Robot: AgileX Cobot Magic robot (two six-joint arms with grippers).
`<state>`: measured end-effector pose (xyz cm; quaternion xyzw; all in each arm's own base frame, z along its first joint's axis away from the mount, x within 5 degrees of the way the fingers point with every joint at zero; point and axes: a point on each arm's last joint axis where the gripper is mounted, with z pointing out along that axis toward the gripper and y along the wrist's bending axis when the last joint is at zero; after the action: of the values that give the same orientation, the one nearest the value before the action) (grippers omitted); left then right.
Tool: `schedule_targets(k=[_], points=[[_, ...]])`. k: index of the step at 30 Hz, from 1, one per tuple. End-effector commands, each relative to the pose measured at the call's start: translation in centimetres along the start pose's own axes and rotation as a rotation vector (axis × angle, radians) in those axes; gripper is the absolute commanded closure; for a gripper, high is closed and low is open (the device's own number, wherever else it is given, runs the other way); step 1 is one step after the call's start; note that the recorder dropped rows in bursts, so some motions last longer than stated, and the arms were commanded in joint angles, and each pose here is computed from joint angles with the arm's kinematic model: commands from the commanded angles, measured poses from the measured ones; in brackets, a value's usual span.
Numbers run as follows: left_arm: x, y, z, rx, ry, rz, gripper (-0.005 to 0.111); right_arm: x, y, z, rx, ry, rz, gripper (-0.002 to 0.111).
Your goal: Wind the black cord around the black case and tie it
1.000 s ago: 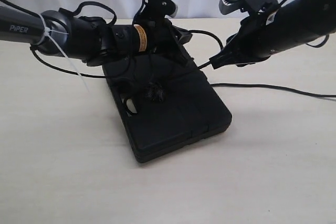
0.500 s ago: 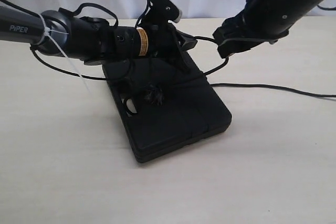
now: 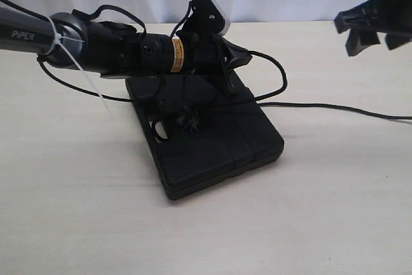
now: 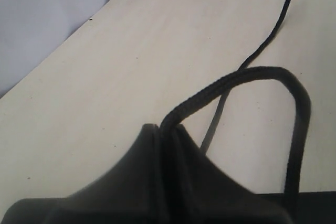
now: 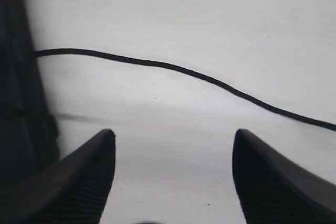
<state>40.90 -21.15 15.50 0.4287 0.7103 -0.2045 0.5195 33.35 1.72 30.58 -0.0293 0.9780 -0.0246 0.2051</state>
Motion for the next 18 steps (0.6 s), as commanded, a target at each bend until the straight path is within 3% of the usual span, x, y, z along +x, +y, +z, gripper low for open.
schedule_targets(k=[1,4,9,14,18], points=[[-0.4,0.0,0.0,0.009,-0.017,0.001,0.107,0.1,-3.8,1.2,0.052,0.034,0.168,0.047],[-0.4,0.0,0.0,0.009,-0.017,0.001,0.107,0.4,-6.0,3.5,0.087,0.094,0.285,0.047],[-0.4,0.0,0.0,0.009,-0.017,0.001,0.107,1.0,-8.2,8.1,0.112,0.203,0.351,0.047],[-0.4,0.0,0.0,0.009,-0.017,0.001,0.107,1.3,-10.9,11.6,0.177,0.175,0.499,0.047],[-0.4,0.0,0.0,0.005,-0.012,0.001,0.107,1.4,-11.3,12.6,0.168,0.149,0.543,0.047]])
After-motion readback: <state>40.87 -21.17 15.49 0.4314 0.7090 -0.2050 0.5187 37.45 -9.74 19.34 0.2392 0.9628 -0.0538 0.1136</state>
